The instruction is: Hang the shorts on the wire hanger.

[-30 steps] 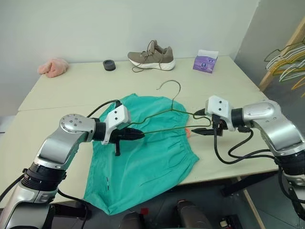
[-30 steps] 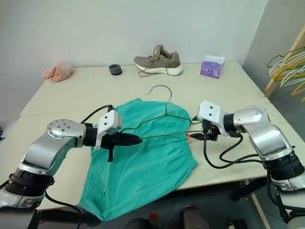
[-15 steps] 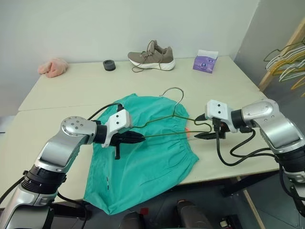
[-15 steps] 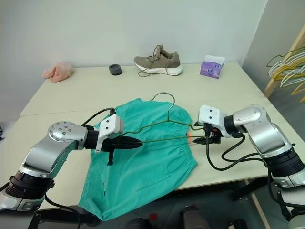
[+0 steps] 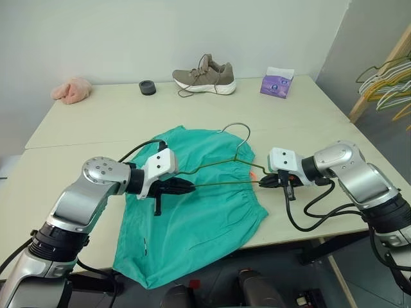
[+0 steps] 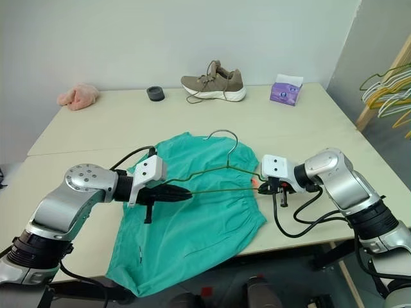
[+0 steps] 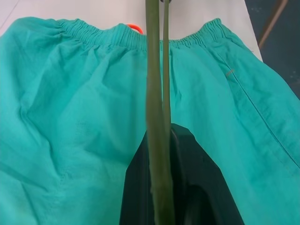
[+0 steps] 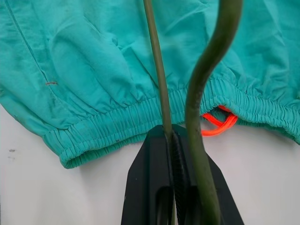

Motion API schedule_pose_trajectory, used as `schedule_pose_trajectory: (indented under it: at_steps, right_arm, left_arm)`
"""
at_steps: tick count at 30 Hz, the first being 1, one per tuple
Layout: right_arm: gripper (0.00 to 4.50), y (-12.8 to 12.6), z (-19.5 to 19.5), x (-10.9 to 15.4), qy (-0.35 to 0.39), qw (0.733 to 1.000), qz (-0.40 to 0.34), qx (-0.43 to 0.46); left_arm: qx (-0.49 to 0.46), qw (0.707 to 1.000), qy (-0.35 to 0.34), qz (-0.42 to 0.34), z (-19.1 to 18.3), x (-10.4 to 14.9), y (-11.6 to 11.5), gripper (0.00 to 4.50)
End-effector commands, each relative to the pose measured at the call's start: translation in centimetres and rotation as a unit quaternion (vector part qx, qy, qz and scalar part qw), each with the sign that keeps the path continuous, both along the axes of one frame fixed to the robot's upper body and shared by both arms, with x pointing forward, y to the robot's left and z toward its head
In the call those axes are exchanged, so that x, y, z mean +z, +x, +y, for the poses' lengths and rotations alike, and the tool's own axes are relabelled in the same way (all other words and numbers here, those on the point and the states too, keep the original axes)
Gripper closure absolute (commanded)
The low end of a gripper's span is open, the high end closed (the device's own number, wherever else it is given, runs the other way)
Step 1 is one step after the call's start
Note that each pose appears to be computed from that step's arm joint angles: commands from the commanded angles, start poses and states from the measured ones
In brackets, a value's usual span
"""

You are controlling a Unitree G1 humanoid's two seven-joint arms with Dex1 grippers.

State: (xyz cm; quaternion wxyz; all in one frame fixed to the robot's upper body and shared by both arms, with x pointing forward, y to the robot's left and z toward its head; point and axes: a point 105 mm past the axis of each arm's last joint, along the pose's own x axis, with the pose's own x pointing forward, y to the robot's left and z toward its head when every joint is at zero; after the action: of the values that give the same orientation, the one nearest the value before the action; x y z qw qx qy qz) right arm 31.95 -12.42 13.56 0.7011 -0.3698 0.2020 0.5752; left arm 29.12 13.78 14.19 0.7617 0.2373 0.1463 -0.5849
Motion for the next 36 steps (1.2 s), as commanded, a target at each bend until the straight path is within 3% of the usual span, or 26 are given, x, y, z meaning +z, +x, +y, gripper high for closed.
schedule_pose_trajectory:
  at_steps: [1, 5, 10, 20, 23, 29, 36]
  right_arm:
    - [4.49, 0.2, 0.3, 1.1, 0.012, 1.0, -0.024, 0.002]
    - [4.5, -0.1, -0.1, 1.2, 0.014, 1.0, -0.024, -0.003]
    - [4.5, -0.6, -1.1, 1.0, 0.009, 1.0, -0.019, -0.018]
    - [4.5, -2.0, -5.0, -0.3, 0.048, 0.988, 0.023, -0.144]
    - [4.5, -2.8, -7.3, -0.5, 0.068, 0.974, 0.046, -0.209]
    - [4.5, -5.2, -11.5, -2.2, 0.111, 0.926, 0.093, -0.348]
    - [4.5, -6.7, -12.2, -4.6, 0.11, 0.9, 0.138, -0.398]
  left_arm:
    - [-0.005, 0.999, -0.029, -0.021, -0.7, 0.7, 0.2, 4.5]
    - [0.013, 0.998, -0.055, -0.017, -0.6, 0.7, 0.8, 3.49]
    - [0.095, 0.985, -0.133, -0.052, 0.2, 2.8, 3.6, 1.98]
    - [0.201, 0.952, -0.229, -0.031, 4.8, 6.4, 5.4, 1.98]
    - [0.21, 0.957, -0.199, -0.012, 5.6, 4.6, 5.1, 1.98]
    - [0.157, 0.977, -0.122, 0.072, 4.0, -2.0, 1.5, 1.98]
    - [0.152, 0.976, -0.136, 0.077, 3.0, -2.3, 1.3, 1.98]
